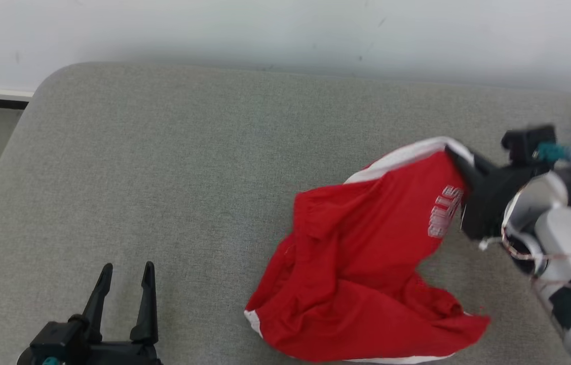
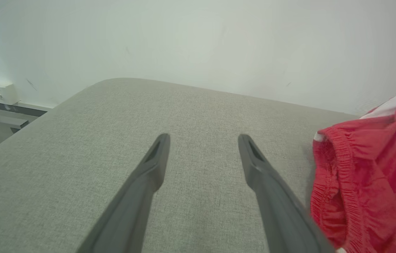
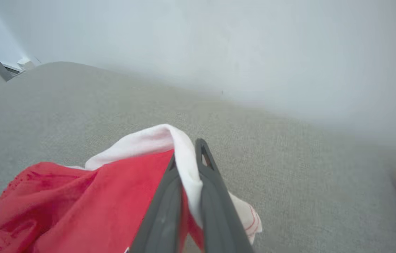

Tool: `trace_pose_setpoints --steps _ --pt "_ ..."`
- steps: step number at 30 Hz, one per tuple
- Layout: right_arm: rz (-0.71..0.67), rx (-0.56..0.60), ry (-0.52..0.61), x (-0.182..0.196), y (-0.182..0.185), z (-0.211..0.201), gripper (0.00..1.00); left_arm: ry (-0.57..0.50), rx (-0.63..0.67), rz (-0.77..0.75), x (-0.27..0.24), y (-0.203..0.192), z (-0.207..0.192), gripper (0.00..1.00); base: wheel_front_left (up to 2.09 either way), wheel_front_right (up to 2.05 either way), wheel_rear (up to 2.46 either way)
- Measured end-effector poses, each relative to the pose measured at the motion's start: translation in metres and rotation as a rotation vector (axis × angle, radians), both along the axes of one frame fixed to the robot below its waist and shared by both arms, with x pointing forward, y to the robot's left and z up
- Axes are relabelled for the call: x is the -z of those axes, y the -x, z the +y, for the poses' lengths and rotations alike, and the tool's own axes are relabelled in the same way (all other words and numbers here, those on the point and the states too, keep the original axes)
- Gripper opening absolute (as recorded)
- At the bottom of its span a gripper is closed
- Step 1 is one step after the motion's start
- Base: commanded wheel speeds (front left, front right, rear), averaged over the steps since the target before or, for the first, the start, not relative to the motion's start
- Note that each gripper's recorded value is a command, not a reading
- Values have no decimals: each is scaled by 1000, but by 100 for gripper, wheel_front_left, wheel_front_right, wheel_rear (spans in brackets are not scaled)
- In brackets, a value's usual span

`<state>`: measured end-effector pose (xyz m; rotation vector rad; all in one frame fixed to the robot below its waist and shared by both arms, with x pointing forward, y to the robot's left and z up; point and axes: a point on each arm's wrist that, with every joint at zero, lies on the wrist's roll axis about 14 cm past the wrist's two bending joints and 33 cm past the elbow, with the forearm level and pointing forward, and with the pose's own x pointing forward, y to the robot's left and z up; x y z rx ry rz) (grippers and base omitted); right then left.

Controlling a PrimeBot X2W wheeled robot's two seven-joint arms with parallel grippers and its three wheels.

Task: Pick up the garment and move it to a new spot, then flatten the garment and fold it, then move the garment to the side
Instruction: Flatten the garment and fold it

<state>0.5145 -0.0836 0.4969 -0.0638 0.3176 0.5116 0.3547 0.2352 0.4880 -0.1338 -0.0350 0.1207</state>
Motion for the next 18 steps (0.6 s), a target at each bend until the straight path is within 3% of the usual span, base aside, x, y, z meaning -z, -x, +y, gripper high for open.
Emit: trace_pose_setpoints --steps 7,13,14,15,16,18 --pt "-152 45 11 -52 -51 -4 0 3 -8 3 1 -3 2 100 0 0 0" --pt "-197 65 5 -59 -75 5 0 15 -22 15 5 -4 7 100 0 0 0" --pt "-195 66 7 -57 -77 7 17 15 -24 17 5 -4 7 100 0 0 0" --pt "-188 68 9 -53 -78 8 55 17 -24 18 6 -5 7 100 0 0 0" --pt "-175 69 14 -47 -79 9 100 19 -26 18 6 -6 8 100 0 0 0" --pt "-178 66 4 -44 -77 14 100 19 -27 19 6 -6 8 100 0 0 0"
